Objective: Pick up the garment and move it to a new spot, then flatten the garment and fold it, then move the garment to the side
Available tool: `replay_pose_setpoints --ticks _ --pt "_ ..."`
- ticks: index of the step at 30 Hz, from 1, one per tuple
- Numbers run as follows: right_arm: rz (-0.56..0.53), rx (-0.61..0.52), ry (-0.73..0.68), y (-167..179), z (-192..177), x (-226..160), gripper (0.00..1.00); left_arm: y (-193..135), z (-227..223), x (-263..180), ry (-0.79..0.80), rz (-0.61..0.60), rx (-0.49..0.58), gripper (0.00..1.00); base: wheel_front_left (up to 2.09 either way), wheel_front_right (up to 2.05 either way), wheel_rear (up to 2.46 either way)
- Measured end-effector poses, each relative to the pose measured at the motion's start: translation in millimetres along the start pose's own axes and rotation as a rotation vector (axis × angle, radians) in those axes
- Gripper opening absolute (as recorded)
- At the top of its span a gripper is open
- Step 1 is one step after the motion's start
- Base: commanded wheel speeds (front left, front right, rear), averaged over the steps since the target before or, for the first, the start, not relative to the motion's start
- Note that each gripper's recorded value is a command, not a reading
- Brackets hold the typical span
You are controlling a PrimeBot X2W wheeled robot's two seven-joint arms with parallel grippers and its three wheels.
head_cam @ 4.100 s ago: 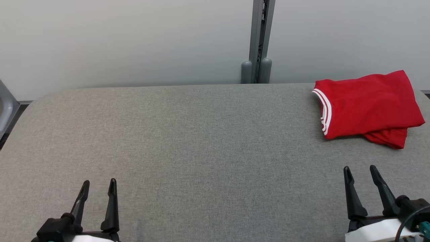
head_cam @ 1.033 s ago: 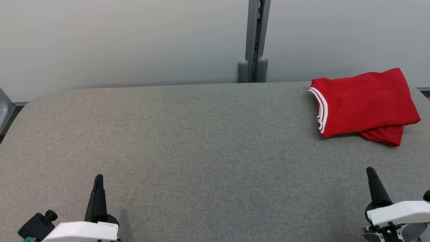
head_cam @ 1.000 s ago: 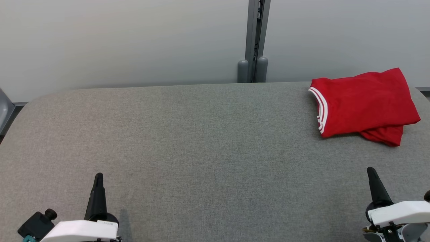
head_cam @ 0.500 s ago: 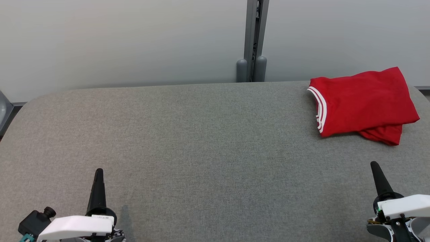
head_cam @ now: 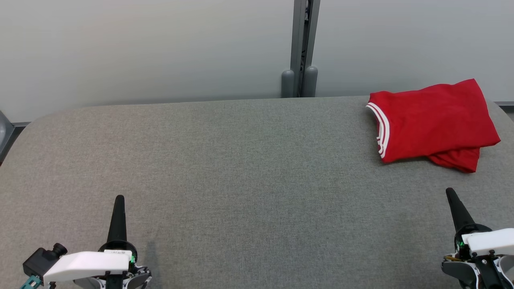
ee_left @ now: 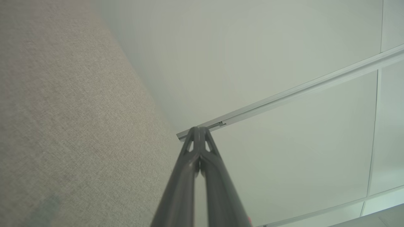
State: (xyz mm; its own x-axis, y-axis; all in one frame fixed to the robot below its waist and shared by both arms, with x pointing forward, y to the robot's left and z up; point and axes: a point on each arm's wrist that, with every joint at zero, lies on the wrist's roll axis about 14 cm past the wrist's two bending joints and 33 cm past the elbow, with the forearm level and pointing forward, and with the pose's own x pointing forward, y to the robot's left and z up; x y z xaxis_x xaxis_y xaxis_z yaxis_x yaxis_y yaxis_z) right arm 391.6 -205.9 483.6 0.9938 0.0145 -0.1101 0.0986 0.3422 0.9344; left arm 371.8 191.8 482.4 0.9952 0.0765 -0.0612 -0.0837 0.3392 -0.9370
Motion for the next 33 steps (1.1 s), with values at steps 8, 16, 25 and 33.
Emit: replay_pose_setpoints --ticks 8,16,25,33 --pt "0.013 0.071 -0.001 3 4 2 0.00 -6 -1 5 0.005 -0.012 -0.068 0.00 0.00 0.00 0.00" --pt "0.026 0.135 0.001 5 7 4 0.00 -9 -3 7 0.012 -0.018 -0.132 0.00 0.00 0.00 0.00" --pt "0.047 0.203 -0.001 10 11 6 0.00 -13 -5 11 0.020 -0.026 -0.202 0.00 0.00 0.00 0.00" --pt "0.060 0.258 0.001 12 14 6 0.00 -19 -6 14 0.027 -0.037 -0.256 0.00 0.00 0.00 0.00"
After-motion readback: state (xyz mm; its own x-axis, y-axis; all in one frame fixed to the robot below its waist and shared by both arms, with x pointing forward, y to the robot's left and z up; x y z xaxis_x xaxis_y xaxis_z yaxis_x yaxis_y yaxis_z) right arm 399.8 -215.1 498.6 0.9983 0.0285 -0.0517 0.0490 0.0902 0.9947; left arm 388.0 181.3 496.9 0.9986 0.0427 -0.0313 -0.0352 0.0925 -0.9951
